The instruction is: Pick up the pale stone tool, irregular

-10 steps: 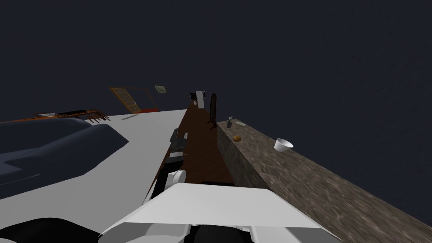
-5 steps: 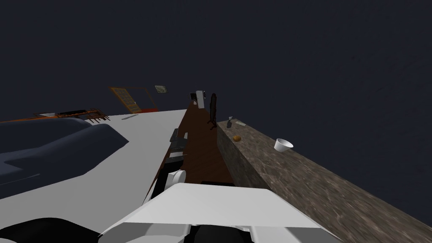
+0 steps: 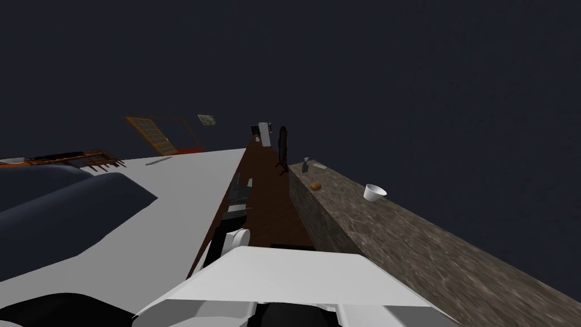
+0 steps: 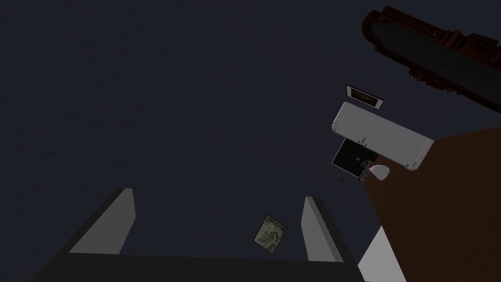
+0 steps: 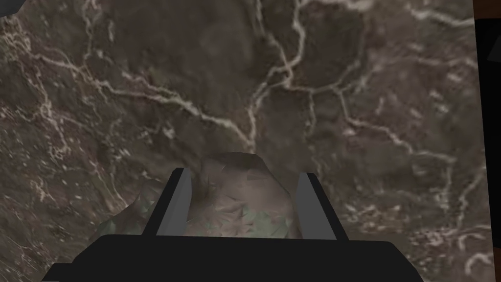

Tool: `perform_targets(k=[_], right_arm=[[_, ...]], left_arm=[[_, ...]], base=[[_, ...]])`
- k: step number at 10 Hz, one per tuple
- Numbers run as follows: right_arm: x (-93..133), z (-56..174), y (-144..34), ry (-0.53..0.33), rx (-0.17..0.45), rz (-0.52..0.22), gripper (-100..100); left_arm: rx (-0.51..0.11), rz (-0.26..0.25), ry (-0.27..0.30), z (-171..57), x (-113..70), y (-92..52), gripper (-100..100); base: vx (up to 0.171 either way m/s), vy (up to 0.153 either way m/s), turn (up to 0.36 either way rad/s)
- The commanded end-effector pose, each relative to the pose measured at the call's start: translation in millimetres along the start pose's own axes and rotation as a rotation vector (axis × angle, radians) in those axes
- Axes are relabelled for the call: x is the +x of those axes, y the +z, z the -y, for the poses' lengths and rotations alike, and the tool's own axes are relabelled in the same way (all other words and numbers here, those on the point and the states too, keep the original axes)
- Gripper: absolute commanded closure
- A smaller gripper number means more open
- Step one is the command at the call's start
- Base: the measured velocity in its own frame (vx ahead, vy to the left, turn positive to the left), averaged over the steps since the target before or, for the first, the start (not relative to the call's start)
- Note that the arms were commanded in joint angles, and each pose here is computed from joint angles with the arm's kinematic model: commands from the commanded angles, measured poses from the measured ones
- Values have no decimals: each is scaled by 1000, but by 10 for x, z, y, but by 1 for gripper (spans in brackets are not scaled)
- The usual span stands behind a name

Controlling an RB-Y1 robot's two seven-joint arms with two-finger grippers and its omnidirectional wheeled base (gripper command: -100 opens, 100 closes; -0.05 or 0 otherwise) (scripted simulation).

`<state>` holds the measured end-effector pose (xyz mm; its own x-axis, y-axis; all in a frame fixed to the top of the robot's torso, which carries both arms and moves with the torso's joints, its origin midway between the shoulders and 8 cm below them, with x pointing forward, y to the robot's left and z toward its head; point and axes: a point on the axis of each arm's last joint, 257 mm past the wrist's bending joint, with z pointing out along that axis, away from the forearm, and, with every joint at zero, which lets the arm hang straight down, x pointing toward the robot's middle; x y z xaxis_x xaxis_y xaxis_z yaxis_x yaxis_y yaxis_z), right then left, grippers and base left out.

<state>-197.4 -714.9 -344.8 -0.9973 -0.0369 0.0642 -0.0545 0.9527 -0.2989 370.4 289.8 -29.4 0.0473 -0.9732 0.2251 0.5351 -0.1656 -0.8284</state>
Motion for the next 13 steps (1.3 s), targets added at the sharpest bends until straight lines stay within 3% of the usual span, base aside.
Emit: perform_targets(k=[1,2,4,7,9,13], right_arm=[[-44,39,-27,-27,-5,2,100],[-171,129,-33,-11,3,26,100],[-132,109,-33,-54,-5,11,100],[-329,270,-56,-55,5,38,100],[-288,255,-55,-94,-1,22,100],[-413,403,-90,-123,5,24,100]], left_arm=[[0,0,0,0,0,0,0],[0,0,0,0,0,0,0],[0,0,0,0,0,0,0],[0,0,0,0,0,0,0],[0,0,0,0,0,0,0],[0,0,0,0,0,0,0]], base=[[36,22,-68],[42,20,-117],[24,12,-36],[31,14,-121],[25,15,-25],[30,19,-108]])
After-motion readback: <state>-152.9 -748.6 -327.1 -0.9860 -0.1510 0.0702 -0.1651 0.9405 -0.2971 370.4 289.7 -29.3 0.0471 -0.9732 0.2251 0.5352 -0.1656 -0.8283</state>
